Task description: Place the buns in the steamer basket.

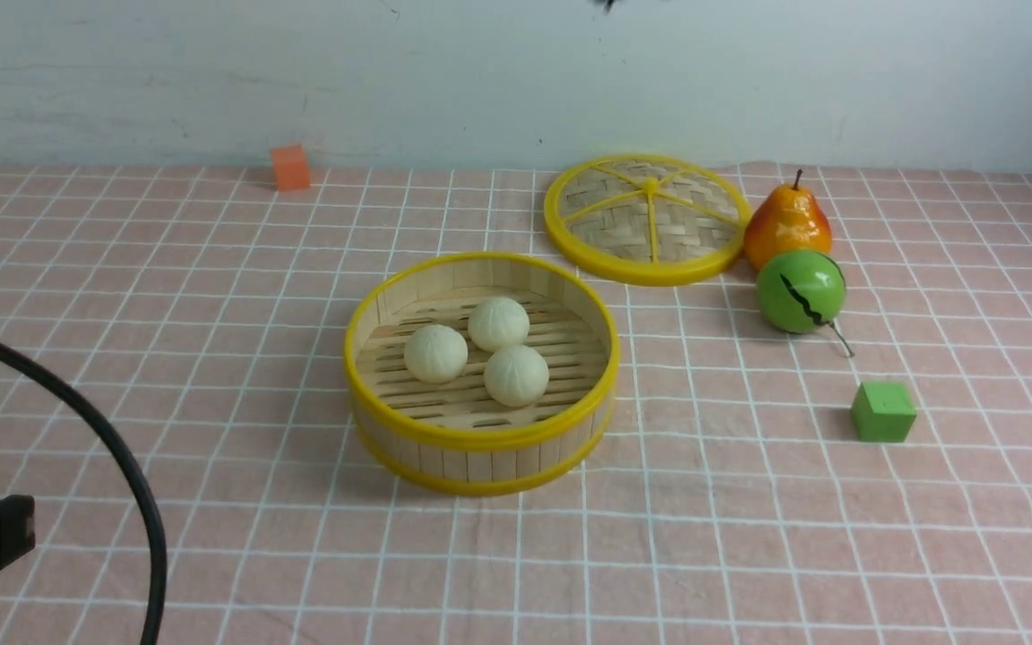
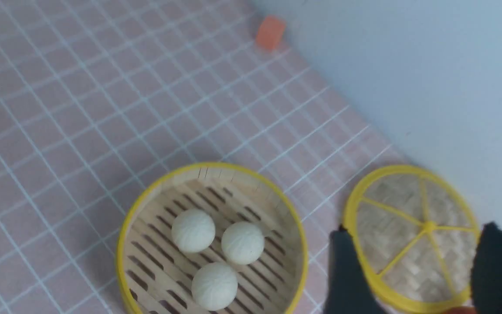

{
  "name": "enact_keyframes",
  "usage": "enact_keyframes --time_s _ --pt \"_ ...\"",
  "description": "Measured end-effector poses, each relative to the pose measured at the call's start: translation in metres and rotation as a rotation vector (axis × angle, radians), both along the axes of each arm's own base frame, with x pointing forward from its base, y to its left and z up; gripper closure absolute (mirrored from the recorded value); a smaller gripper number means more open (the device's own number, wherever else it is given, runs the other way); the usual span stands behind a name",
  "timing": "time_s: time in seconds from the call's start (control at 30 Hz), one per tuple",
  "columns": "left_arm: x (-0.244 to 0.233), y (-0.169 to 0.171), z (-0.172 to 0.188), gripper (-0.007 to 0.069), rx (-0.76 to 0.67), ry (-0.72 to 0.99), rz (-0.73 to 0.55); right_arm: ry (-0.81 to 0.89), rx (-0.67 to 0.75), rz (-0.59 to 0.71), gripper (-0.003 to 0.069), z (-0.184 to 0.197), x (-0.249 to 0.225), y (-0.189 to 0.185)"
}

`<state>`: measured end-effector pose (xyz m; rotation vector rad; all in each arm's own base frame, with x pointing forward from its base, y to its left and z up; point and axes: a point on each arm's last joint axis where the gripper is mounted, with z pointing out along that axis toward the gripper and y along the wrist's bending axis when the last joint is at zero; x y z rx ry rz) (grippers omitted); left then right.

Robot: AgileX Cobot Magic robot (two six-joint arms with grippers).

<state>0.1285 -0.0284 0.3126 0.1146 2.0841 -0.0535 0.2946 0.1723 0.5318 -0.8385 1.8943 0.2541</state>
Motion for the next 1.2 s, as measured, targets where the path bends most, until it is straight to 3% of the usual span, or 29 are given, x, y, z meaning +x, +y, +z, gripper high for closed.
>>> enact_keyframes --time_s 0.1,0.13,0.17,0.23,0.33,0.37,0.47,0.63,0.83,0.97,1.2 --pt "0.000 0.000 0.000 0.0615 0.000 0.000 0.000 -0.046 0.025 -0.024 0.0454 0.027 -0.040 -0.024" --pt "0.000 0.000 0.000 0.0612 0.000 0.000 0.000 -0.067 0.019 -0.055 0.0589 0.037 -0.066 -0.042" --pt "0.000 0.000 0.000 0.0612 0.000 0.000 0.000 -0.070 0.017 -0.060 0.0589 0.037 -0.069 -0.044" --pt "0.000 0.000 0.000 0.0610 0.000 0.000 0.000 -0.054 -0.025 -0.125 0.0668 0.030 -0.099 -0.068" --pt "0.000 0.000 0.000 0.0607 0.000 0.000 0.000 0.000 -0.068 -0.231 0.0676 -0.013 -0.122 -0.091" --pt "0.000 0.000 0.000 0.0607 0.000 0.000 0.000 -0.018 -0.049 -0.233 0.0676 -0.010 -0.126 -0.093" --pt "0.000 0.000 0.000 0.0606 0.000 0.000 0.000 -0.043 -0.023 -0.308 0.0676 -0.078 -0.137 -0.105" --pt "0.000 0.000 0.000 0.0601 0.000 0.000 0.000 -0.105 0.131 -0.303 0.0676 -0.176 -0.161 -0.114" --pt "0.000 0.000 0.000 0.0594 0.000 0.000 0.000 -0.038 0.229 -0.243 0.0671 -0.282 -0.182 -0.115" --pt "0.000 0.000 0.000 0.0589 -0.001 0.000 0.000 0.061 0.280 -0.278 0.0669 -0.326 -0.194 -0.121" --pt "0.000 0.000 0.000 0.0586 -0.001 0.000 0.000 0.137 0.294 -0.337 0.0664 -0.348 -0.203 -0.128"
